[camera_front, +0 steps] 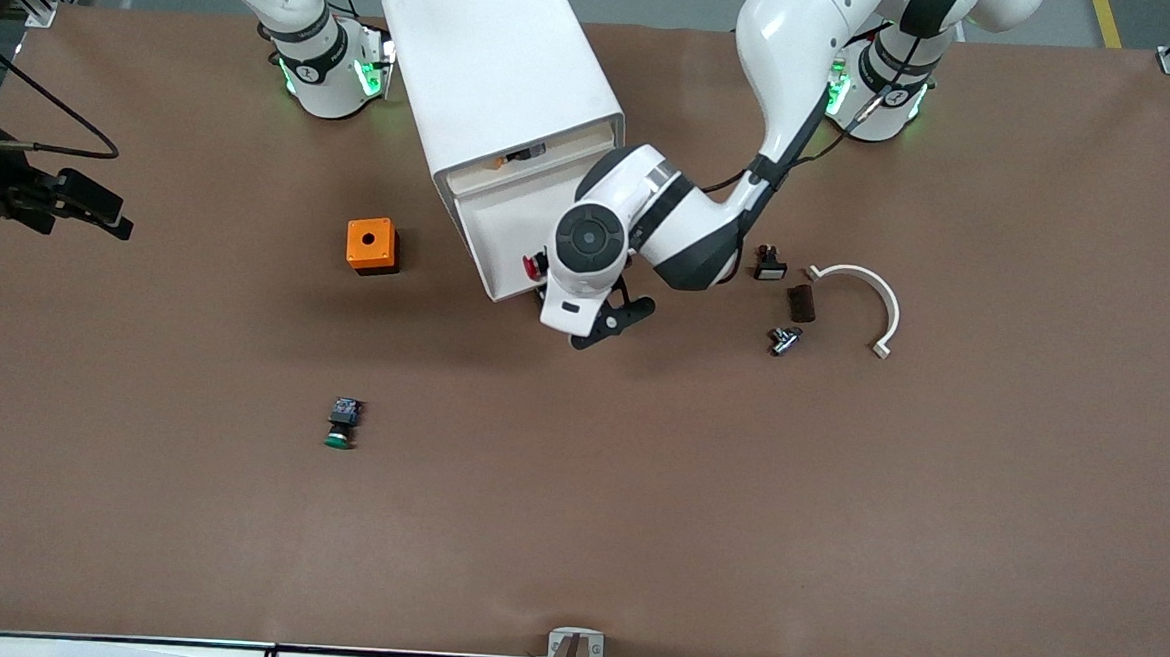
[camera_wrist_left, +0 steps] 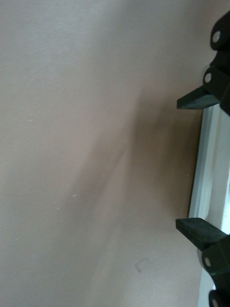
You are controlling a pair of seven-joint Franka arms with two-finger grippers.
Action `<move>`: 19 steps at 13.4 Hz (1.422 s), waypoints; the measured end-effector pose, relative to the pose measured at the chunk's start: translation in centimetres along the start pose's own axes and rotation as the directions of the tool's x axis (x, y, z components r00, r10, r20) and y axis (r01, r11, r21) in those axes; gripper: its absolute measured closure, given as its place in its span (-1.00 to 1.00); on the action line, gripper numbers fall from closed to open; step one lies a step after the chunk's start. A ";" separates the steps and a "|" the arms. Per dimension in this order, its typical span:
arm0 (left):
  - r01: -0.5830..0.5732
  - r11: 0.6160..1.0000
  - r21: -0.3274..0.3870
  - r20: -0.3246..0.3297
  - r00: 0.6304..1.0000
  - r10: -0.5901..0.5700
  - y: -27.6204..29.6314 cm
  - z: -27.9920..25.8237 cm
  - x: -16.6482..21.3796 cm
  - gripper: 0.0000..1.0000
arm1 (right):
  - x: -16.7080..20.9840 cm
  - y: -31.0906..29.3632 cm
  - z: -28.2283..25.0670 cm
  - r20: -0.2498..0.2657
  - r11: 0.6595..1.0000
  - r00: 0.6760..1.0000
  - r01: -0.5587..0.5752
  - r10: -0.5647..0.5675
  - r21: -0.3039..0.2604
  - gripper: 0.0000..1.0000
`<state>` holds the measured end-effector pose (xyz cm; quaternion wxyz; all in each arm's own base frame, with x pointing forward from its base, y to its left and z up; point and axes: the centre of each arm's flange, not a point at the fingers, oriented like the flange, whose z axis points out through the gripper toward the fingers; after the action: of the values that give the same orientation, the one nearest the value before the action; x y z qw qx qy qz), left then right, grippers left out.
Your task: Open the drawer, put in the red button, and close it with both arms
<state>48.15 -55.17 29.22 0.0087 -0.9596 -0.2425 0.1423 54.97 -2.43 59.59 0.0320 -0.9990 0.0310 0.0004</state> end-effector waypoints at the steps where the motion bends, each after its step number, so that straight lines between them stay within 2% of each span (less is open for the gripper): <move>1: -0.019 1.000 0.007 0.000 1.000 0.019 0.3 0.4 -1.4 -0.99 | 0.1 -0.3 -0.7 -0.018 1.000 1.000 0.006 -0.006 -0.001 -1.00; 5: -0.066 0.997 0.048 -0.001 0.998 0.066 1.1 2.9 -7.7 -0.99 | 0.3 -1.6 -3.4 -0.076 1.000 0.997 0.019 -0.019 -0.004 -1.00; 7: -0.081 0.995 0.061 -0.001 0.997 0.081 1.3 3.8 -10.0 -0.99 | 0.5 -2.4 -4.2 -0.091 0.999 0.996 0.008 -0.012 -0.042 -1.00; 13: -0.103 0.992 0.072 0.023 0.995 0.102 1.5 4.8 -12.5 -0.99 | 1.7 -2.1 -3.3 -0.042 0.998 0.999 -0.005 0.003 -0.056 -1.00; 15: -0.090 0.994 0.065 0.017 0.996 0.089 1.5 4.4 -11.7 -0.99 | 1.6 -2.1 -3.0 -0.029 0.998 1.000 -0.004 0.003 -0.056 -1.00; 16: -0.069 0.996 0.057 0.001 0.998 0.069 1.4 3.8 -10.1 -0.99 | 1.6 -2.2 -2.8 -0.024 0.998 1.000 -0.004 0.002 -0.057 -1.00; 17: -0.040 0.998 0.044 -0.028 0.999 0.042 1.2 2.7 -7.5 -0.99 | 1.6 -2.2 -2.6 -0.021 0.998 1.000 -0.003 0.001 -0.057 -1.00; 19: 0.005 1.000 0.023 -0.128 0.992 -0.002 -0.1 -0.8 -1.0 -0.99 | 1.7 -2.2 -2.4 -0.018 0.998 1.000 -0.003 0.002 -0.057 -1.00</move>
<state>47.53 -55.53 30.29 0.0358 -0.9662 -0.2416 0.0831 56.77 -0.48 62.17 0.0032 -0.9994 0.0323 -0.0077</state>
